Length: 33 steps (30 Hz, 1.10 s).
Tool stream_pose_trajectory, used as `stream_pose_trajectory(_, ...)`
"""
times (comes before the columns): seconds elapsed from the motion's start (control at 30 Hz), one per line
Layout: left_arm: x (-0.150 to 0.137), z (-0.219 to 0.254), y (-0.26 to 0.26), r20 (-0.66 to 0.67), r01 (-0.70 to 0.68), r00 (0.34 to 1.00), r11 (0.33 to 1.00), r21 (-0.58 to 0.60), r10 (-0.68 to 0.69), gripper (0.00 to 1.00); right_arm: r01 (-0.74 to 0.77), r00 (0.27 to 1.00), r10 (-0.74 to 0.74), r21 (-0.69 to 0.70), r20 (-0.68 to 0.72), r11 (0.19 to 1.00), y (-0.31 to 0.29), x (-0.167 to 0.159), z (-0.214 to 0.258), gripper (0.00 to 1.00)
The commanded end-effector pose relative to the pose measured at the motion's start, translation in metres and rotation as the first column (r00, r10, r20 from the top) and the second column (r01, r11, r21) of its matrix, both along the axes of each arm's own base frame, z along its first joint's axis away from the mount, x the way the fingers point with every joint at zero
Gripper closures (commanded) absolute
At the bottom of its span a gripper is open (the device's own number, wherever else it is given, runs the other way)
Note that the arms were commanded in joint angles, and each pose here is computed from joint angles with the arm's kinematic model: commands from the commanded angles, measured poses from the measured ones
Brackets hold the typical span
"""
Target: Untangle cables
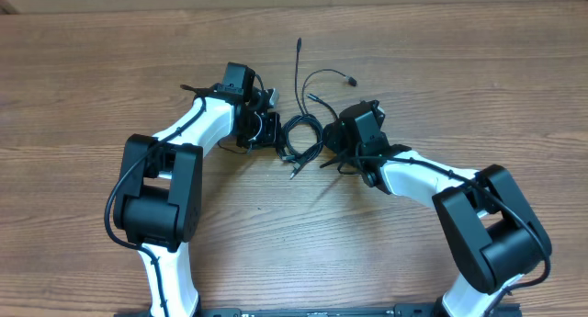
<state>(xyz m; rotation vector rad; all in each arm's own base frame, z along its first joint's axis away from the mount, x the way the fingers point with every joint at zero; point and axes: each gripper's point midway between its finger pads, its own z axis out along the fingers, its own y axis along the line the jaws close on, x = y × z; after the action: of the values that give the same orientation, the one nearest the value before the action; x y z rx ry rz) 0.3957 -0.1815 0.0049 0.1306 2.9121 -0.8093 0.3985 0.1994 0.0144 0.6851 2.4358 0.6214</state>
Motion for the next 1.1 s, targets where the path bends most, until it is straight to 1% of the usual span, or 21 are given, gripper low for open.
stream_pose_trajectory(0.0,-0.005,-0.014,0.001,-0.029,-0.004,1.0,1.0,0.019,0.005,0.8,0.014,0.999,-0.014,-0.002,0.039,1.0,0.001,0.008,0.003,0.55)
stream_pose_trajectory(0.1,-0.004,-0.014,0.001,-0.027,-0.004,1.0,1.0,0.019,0.005,0.8,0.014,0.999,-0.014,0.003,0.049,1.0,0.002,0.01,0.003,0.54)
stream_pose_trajectory(0.33,-0.004,-0.014,0.001,-0.024,-0.004,1.0,1.0,0.018,0.005,0.8,0.019,0.998,-0.018,-0.007,0.054,1.0,0.003,0.016,-0.019,0.55)
stream_pose_trajectory(0.4,-0.004,-0.014,0.001,-0.024,-0.004,1.0,1.0,0.018,0.005,0.81,0.021,0.998,-0.02,-0.005,0.057,1.0,0.002,0.018,-0.021,0.59)
stream_pose_trajectory(0.43,-0.004,-0.014,0.001,-0.023,-0.004,1.0,1.0,0.018,0.005,0.81,0.024,0.998,-0.024,-0.002,0.063,1.0,0.002,0.019,-0.02,0.63)
stream_pose_trajectory(0.5,-0.003,-0.014,0.001,-0.021,-0.004,1.0,1.0,0.017,0.005,0.81,0.032,0.996,-0.032,0.008,0.085,0.999,-0.001,0.025,-0.015,0.86)
stream_pose_trajectory(0.53,-0.003,-0.014,0.001,-0.02,-0.004,1.0,1.0,0.017,0.005,0.81,0.035,0.994,-0.036,0.018,0.098,0.999,-0.002,0.028,-0.011,0.93)
stream_pose_trajectory(0.57,-0.003,-0.014,0.001,-0.018,-0.004,1.0,1.0,0.017,0.004,0.81,0.019,0.993,-0.022,0.031,0.117,0.999,-0.001,0.032,-0.004,0.96)
stream_pose_trajectory(0.63,-0.002,-0.014,0.001,-0.016,-0.003,1.0,1.0,0.016,0.004,0.82,-0.039,0.986,0.032,0.042,0.161,0.998,0.002,0.036,0.014,0.96)
stream_pose_trajectory(0.7,-0.002,-0.013,0.001,-0.011,0.006,1.0,1.0,0.016,-0.006,0.83,-0.055,0.979,0.041,0.063,0.202,0.996,0.002,0.039,0.038,0.96)
stream_pose_trajectory(0.77,-0.002,-0.012,-0.001,-0.008,0.011,1.0,1.0,0.006,-0.011,0.84,-0.081,0.966,0.065,0.052,0.251,0.995,0.002,0.039,0.061,0.96)
stream_pose_trajectory(0.87,-0.004,-0.005,-0.012,0.009,0.065,0.998,0.996,-0.065,-0.064,0.86,-0.14,0.942,0.132,0.003,0.307,0.99,0.007,0.031,0.092,0.96)
stream_pose_trajectory(0.97,-0.007,0.003,-0.022,0.029,0.114,0.993,0.984,-0.137,-0.111,0.87,-0.194,0.929,0.2,-0.052,0.311,0.98,0.01,0.017,0.107,0.96)
stream_pose_trajectory(1.07,-0.007,0.005,-0.025,0.043,0.133,0.991,0.979,-0.157,-0.128,0.87,-0.219,0.939,0.227,-0.06,0.26,0.974,0.012,0.004,0.102,0.96)
